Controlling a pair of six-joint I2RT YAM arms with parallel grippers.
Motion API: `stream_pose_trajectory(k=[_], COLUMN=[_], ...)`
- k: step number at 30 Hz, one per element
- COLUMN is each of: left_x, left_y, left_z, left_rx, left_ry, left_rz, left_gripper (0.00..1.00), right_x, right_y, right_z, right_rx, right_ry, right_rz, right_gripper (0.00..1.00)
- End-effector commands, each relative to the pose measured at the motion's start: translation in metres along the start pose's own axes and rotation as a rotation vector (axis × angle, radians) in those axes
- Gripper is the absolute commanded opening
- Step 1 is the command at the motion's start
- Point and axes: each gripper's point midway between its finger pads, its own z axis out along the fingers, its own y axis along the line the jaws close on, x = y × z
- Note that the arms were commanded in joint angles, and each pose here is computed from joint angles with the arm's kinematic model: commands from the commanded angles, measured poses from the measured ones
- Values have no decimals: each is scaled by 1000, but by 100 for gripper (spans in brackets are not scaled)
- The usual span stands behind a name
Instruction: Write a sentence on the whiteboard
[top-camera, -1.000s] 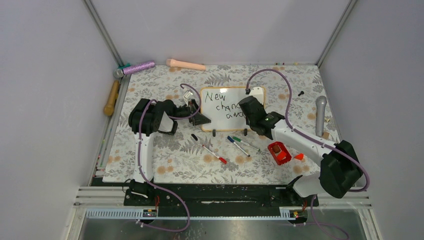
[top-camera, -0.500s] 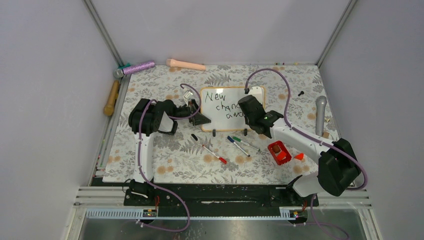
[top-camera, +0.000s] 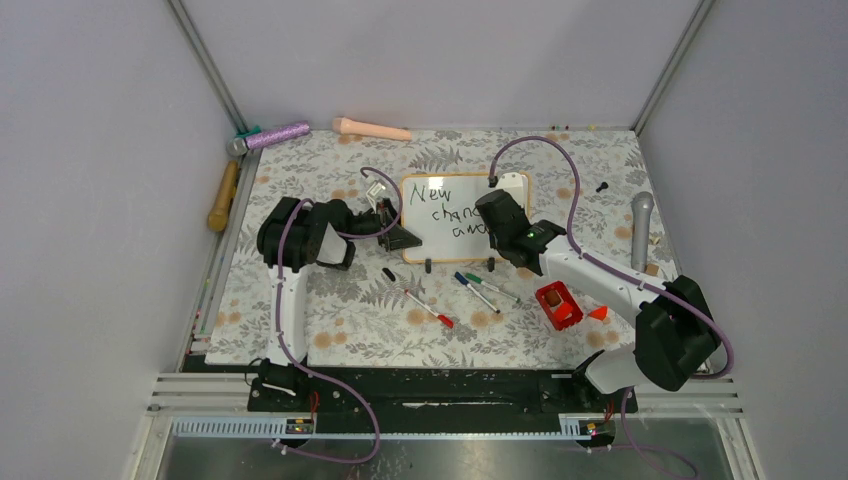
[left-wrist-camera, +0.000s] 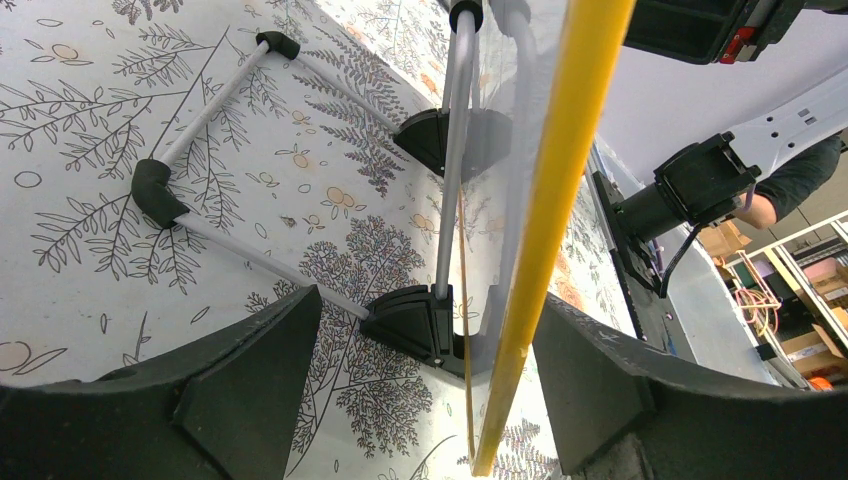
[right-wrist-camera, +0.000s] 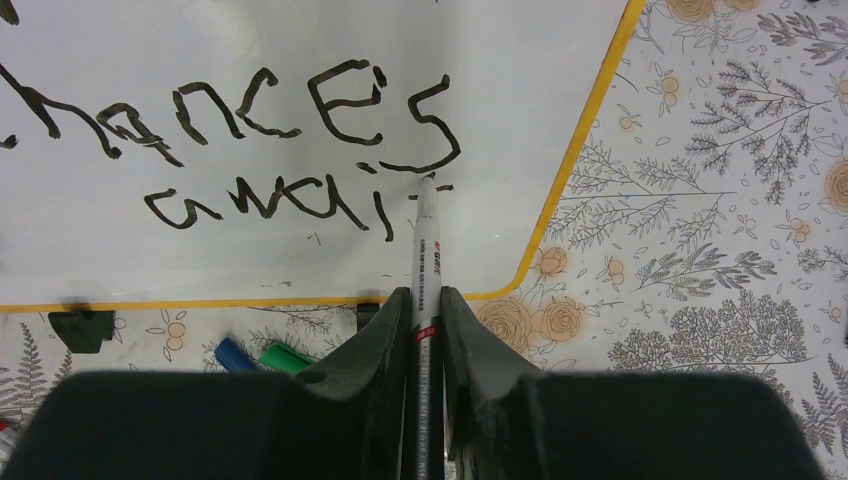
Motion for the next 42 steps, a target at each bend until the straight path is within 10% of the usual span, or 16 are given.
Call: stream_pose_trajectory(k=[1, 42], left_x=[8, 8], left_y=[5, 5], left_z=[-3, -3], left_rx=[-8, -8], left_ry=[12, 11], left_rz=[-40, -39], left_gripper=[79, 78], right_x=[-6, 9], right_y=[0, -18], right_z=[-1, -5], right_rx=[-9, 53], right_ry=[-9, 11], right_rz=[24, 12], right_gripper=[0, 0])
